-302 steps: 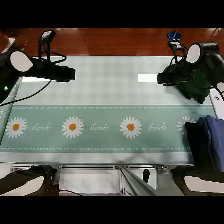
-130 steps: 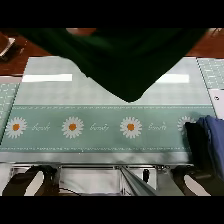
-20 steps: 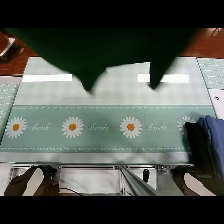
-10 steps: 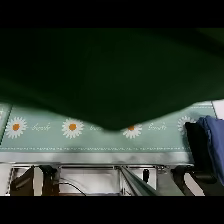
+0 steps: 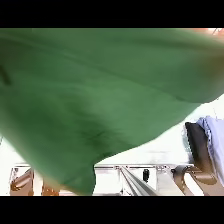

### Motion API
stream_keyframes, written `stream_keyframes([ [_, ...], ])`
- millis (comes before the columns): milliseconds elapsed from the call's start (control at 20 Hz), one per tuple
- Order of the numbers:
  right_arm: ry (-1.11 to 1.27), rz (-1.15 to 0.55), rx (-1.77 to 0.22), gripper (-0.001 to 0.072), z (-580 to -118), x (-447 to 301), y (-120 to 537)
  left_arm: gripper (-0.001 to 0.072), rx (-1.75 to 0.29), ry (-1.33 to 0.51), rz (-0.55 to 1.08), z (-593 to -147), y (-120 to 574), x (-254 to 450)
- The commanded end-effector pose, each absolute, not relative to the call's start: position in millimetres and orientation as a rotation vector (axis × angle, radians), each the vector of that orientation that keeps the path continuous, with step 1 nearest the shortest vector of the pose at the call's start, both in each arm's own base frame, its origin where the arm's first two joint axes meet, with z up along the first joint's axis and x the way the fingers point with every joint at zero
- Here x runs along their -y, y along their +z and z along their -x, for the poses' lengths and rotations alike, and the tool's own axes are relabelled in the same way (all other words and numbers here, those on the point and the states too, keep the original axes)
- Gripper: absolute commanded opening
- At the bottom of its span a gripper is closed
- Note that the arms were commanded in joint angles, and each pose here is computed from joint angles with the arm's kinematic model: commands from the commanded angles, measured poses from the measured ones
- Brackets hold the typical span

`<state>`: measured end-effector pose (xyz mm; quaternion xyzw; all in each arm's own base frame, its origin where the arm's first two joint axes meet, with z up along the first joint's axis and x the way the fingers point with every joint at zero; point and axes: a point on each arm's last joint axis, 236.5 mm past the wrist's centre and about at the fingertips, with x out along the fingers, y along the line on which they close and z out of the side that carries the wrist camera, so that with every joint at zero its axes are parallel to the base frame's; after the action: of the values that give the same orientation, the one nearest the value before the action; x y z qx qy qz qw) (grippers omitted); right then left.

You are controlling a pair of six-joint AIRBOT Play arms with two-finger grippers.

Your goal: Fold the shirts.

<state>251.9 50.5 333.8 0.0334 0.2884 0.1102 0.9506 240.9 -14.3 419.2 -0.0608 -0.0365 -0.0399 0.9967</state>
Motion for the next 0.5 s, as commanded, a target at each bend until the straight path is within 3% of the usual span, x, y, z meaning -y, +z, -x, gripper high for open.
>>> stream_keyframes([
  [0, 0.251, -0.141, -0.753, 0.0019, -290, -58, 251, 0.0014, -0.154, -0.182, 0.353, -299, 319, 9],
  [450, 0.274, -0.32, -0.993, 0.0019, -477, -66, 70, 0.0014, -0.621, -0.329, 0.513, -493, 128, 50],
])
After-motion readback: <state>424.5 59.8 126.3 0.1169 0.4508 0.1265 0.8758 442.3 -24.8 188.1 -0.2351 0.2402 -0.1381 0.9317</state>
